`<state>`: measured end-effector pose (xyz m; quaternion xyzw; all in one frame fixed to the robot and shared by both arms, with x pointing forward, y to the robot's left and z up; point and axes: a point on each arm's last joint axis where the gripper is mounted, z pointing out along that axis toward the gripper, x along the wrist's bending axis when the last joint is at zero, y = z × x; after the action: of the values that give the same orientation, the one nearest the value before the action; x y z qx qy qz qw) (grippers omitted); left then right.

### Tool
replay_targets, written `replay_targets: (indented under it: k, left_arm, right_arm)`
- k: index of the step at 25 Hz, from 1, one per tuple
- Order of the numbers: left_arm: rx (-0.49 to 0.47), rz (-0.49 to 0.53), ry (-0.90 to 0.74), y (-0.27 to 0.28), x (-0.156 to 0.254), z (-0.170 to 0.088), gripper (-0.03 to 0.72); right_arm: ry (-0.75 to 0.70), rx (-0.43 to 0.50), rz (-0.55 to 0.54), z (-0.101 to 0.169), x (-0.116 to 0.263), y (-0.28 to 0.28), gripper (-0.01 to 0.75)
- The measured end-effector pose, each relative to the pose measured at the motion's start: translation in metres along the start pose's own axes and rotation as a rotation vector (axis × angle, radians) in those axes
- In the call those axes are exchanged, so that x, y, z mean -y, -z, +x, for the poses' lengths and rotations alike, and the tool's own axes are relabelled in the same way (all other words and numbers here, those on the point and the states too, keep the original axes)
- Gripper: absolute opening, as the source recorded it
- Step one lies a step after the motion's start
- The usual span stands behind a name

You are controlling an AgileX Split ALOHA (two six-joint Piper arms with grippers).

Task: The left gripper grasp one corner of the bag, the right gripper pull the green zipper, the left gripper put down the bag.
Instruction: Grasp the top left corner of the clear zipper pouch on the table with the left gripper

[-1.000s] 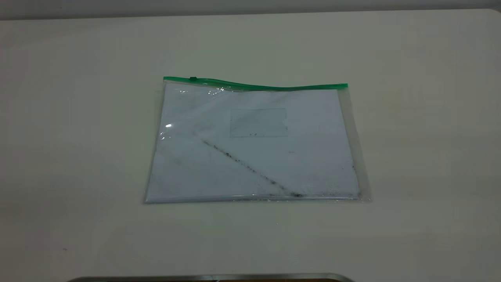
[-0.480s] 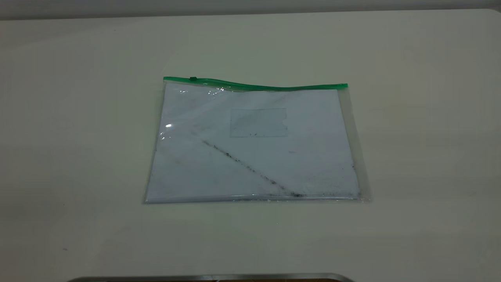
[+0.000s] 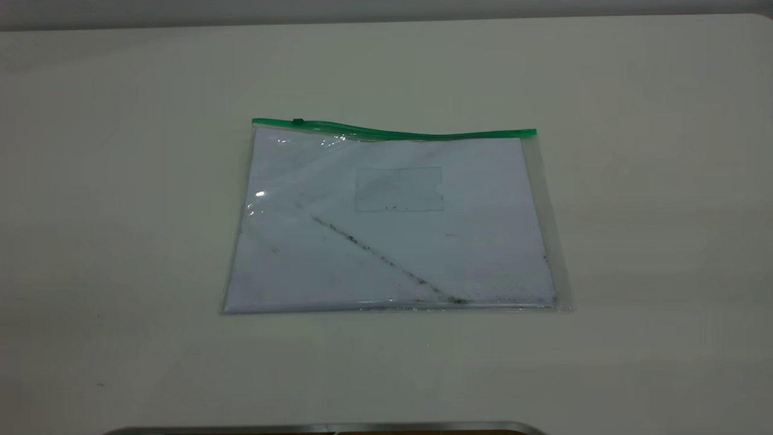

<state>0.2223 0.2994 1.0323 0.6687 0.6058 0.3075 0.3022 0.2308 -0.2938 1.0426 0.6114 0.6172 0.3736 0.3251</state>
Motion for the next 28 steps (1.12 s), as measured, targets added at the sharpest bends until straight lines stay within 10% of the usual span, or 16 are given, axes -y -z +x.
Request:
replay_targets:
  k: [20, 28]
  left_arm:
    - [0.000, 0.003, 0.009, 0.000, -0.001, 0.000, 0.518]
    - [0.001, 0.071, 0.037, -0.042, -0.072, 0.007, 0.518]
  right_arm:
    - [-0.016, -0.030, 0.008, 0.003, -0.001, -0.001, 0.265]
    - [-0.009, -0.155, 0.120, 0.012, -0.056, -0.073, 0.296]
